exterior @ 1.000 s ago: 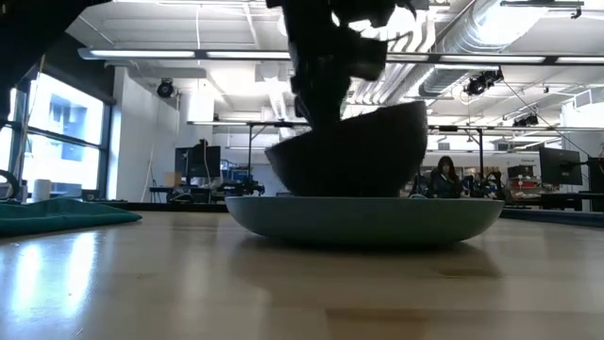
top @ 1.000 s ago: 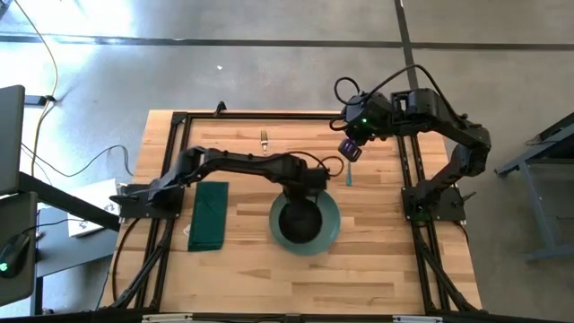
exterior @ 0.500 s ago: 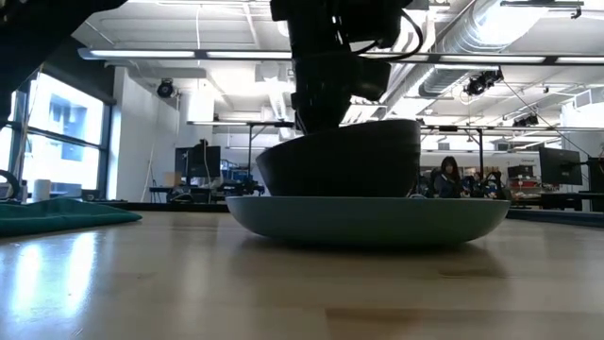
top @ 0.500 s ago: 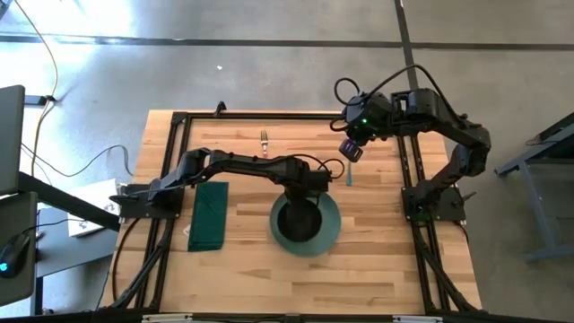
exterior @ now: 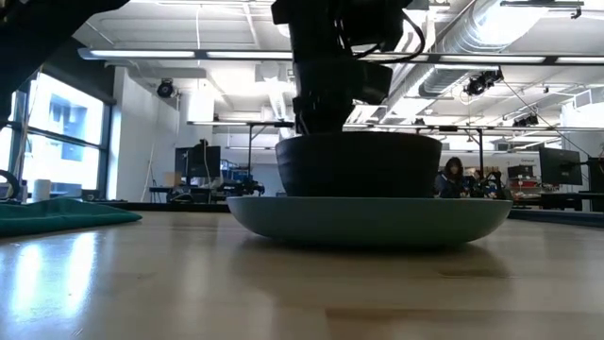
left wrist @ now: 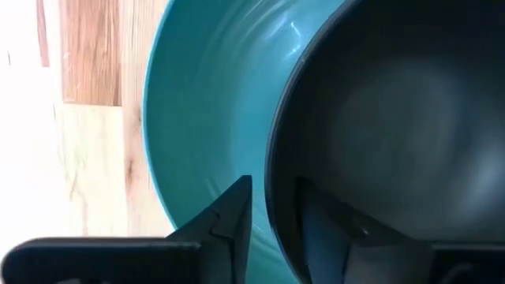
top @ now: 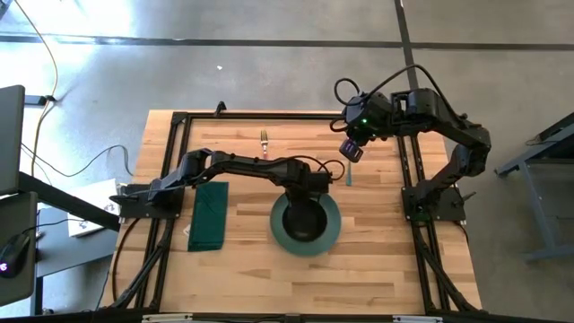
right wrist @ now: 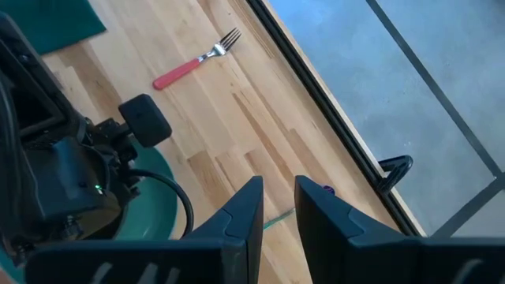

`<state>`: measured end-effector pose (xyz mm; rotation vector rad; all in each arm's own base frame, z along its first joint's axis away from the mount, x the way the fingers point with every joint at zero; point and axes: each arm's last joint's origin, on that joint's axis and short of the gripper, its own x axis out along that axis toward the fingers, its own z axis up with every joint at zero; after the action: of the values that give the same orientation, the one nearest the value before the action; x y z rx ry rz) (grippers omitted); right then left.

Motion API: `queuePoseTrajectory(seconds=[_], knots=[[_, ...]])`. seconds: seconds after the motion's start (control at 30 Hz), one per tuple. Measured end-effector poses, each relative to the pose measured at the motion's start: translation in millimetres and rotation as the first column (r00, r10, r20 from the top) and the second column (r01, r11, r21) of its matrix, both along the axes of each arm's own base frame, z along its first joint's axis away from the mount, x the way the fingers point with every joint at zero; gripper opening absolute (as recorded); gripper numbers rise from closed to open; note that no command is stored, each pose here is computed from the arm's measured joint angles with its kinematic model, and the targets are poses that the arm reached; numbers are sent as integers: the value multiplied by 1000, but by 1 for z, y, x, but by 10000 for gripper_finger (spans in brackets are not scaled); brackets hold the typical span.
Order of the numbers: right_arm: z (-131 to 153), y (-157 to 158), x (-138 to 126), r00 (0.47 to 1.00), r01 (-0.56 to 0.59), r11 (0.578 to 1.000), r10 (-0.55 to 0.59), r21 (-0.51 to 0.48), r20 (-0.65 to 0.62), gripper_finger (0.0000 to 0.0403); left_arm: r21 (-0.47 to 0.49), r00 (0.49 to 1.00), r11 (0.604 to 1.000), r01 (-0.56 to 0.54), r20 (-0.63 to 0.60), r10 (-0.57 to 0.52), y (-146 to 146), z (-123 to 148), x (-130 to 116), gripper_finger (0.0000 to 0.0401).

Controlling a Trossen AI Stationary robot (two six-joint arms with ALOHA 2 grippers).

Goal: Set table place
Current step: Put the black bowl on top of the blue plate, then put the red fork to the right of the blue plate

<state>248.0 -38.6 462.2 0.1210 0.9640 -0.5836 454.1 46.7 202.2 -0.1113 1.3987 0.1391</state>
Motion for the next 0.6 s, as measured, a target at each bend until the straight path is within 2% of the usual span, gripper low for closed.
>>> queuePoseTrajectory(seconds=[0.1, 0.2, 0.33, 0.43, 0.53, 0.6], knots=[[0, 0, 0, 1000, 0, 1000, 0, 0, 0, 67, -2, 1000, 1000, -7, -3, 7, 0, 6, -3, 105], [0, 0, 0, 1000, 0, 1000, 0, 0, -1, 67, 1, 999, 1000, -30, 16, 30, 0, 27, -8, 122], [0, 0, 0, 1000, 0, 1000, 0, 0, -1, 67, 83, 991, 990, -116, 73, 110, 3, 62, -11, 143], [0, 0, 0, 1000, 0, 1000, 0, 0, 0, 67, 188, 966, 952, -241, 139, 217, 7, 86, -13, 158], [0, 0, 0, 1000, -1, 1000, 1, 0, -1, 67, 294, 938, 891, -345, 145, 316, 11, 95, -20, 171], [0, 0, 0, 1000, -8, 1000, 8, -5, -4, 67, 324, 924, 866, -381, 97, 370, 15, 95, -28, 180]])
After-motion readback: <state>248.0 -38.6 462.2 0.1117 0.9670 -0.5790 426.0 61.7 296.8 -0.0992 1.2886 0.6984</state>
